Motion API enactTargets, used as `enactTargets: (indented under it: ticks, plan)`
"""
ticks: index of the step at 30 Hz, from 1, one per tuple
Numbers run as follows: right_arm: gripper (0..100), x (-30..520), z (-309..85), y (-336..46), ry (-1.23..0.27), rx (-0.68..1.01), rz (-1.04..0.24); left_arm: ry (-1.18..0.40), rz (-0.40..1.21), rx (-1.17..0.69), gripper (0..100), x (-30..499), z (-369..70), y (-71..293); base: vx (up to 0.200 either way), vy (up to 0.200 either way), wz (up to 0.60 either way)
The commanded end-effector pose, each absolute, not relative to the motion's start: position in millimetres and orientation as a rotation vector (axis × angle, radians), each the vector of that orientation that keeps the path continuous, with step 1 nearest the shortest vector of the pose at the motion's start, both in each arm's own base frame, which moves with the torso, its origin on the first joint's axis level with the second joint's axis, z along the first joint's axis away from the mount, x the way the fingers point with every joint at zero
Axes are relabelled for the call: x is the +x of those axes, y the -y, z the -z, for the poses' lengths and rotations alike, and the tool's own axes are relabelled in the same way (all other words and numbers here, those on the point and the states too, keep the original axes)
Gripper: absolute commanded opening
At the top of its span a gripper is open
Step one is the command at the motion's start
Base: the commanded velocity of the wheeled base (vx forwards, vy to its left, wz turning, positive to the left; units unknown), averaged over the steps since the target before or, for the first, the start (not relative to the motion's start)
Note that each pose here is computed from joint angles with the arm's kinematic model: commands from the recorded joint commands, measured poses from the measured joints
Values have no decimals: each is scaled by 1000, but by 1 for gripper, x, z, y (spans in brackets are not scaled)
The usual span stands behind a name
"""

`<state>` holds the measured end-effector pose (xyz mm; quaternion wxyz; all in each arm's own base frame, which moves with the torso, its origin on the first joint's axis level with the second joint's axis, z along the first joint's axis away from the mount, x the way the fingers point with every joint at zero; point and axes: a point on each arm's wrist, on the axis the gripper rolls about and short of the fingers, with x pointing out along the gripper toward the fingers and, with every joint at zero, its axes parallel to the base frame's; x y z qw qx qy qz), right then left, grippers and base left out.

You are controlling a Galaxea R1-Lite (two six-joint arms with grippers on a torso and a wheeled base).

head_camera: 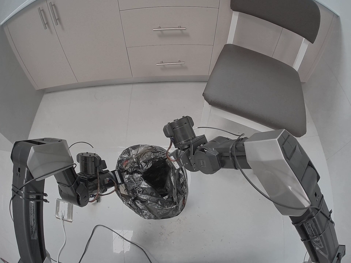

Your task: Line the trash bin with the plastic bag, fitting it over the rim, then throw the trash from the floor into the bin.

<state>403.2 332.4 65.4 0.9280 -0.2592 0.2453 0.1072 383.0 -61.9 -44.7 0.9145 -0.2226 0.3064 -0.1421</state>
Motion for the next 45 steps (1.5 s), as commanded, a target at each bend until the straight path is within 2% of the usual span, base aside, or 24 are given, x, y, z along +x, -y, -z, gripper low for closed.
enactTargets:
  ticks: [1,10,17,26,33,40,45]
  plan:
    - [100,400,-67,-336,-497,-531,-227,-631,293,-458,0,383,45,62,0,0,0]
    - [100,394,-79,-340,-474,-528,-210,-631,291,-458,0,383,45,62,0,0,0]
    - [100,376,-88,-357,-453,-509,-245,-631,291,-458,0,383,45,62,0,0,0]
    - [100,386,-90,-346,-452,-504,-217,-629,292,-458,0,383,45,62,0,0,0]
    - [100,399,-83,-333,-472,-502,-178,-629,292,-458,0,383,45,62,0,0,0]
    - [100,388,-58,-350,-500,-539,-214,-629,290,-458,0,383,45,61,0,0,0]
    - [100,380,-54,-360,-500,-552,-238,-630,290,-458,0,384,46,62,0,0,0]
